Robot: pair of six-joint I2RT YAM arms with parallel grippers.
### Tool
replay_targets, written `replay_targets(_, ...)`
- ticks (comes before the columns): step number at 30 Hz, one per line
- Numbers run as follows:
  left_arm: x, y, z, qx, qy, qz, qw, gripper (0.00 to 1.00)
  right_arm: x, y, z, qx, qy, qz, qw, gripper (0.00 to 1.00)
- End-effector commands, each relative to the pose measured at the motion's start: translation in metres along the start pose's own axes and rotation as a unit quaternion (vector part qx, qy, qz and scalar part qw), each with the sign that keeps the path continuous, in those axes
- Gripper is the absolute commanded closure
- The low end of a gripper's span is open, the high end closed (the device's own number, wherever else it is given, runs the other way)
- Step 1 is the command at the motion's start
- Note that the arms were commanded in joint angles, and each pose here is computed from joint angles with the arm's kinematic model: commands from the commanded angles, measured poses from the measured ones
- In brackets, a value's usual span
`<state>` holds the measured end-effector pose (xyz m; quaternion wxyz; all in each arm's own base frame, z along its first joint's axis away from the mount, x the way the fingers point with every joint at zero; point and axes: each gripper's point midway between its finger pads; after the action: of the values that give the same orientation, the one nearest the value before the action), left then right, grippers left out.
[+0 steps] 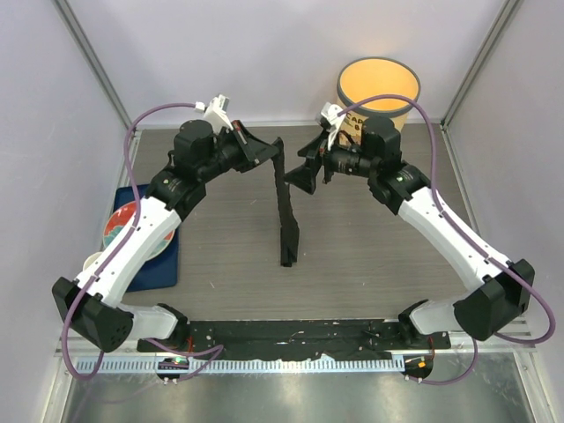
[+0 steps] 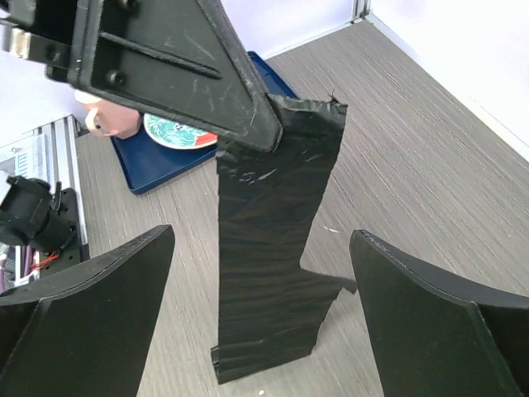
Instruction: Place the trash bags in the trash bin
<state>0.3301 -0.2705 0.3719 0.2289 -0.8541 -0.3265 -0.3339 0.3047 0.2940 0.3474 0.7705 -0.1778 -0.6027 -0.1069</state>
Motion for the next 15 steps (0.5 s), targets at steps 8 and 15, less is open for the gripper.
replay_targets(8,0.017,-0.01,-0.03,-0.051,0.002,-0.024,0.998,1.0,0.023,0.035,0.004,0.063,-0.063,-0.072,0.993,0.13)
replay_targets(15,0.02,-0.017,-0.025,-0.035,0.01,-0.036,0.999,1.0,0.018,0.032,0.023,0.118,-0.086,-0.057,0.988,0.65)
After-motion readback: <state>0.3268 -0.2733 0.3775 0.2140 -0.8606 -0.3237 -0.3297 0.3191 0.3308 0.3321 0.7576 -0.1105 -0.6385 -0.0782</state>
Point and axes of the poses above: each gripper's point midway between its finger pads, its own y axis out along the fingers, its own z axis along the line the jaws close on, x = y × z, and after that the axes turned 6 degrees about y, right-handed
